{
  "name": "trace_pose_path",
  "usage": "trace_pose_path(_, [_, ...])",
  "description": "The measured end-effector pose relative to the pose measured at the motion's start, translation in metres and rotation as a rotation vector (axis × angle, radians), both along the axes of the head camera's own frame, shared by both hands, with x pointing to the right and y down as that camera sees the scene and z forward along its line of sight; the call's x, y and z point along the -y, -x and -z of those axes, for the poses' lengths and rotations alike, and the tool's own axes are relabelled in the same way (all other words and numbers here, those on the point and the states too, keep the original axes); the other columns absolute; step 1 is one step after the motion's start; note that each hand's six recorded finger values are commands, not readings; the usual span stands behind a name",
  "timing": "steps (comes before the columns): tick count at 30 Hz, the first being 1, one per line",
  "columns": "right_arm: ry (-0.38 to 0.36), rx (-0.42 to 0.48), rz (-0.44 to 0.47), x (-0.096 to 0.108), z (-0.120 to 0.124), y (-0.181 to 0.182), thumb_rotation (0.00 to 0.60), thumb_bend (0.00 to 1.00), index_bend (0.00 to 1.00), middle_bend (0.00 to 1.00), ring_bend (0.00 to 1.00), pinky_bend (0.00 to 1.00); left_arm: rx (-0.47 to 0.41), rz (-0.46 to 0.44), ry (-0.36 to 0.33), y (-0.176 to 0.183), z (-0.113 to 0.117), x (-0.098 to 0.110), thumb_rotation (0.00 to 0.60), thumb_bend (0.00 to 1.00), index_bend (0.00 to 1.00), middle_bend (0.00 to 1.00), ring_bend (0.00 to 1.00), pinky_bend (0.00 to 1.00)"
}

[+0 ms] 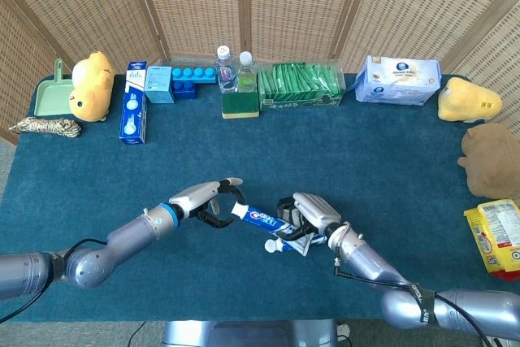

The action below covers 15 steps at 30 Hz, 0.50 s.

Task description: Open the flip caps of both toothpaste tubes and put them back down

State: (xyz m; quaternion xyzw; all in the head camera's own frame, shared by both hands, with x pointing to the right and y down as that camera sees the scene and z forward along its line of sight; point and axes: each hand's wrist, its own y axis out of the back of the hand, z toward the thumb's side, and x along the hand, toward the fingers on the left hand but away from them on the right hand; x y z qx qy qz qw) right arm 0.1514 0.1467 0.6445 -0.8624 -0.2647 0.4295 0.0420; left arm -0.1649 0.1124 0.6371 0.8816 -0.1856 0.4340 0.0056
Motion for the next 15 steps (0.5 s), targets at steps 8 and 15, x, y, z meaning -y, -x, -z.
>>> trace_pose_path(8, [0.004, -0.002, -0.007, -0.0001, -0.0007, -0.002, 0.6, 0.45, 0.9, 0.7, 0.67, 0.69, 0.006, 0.005, 0.001, 0.0025, -0.0007, -0.0003, 0.532, 0.38, 0.35, 0.07, 0.11, 0.42])
trace_pose_path(15, [0.0, -0.002, -0.002, -0.0017, -0.0003, -0.0016, 0.6, 0.45, 0.9, 0.7, 0.67, 0.69, 0.004, 0.011, 0.001, 0.0028, -0.0011, 0.0006, 0.53, 0.39, 0.36, 0.07, 0.11, 0.42])
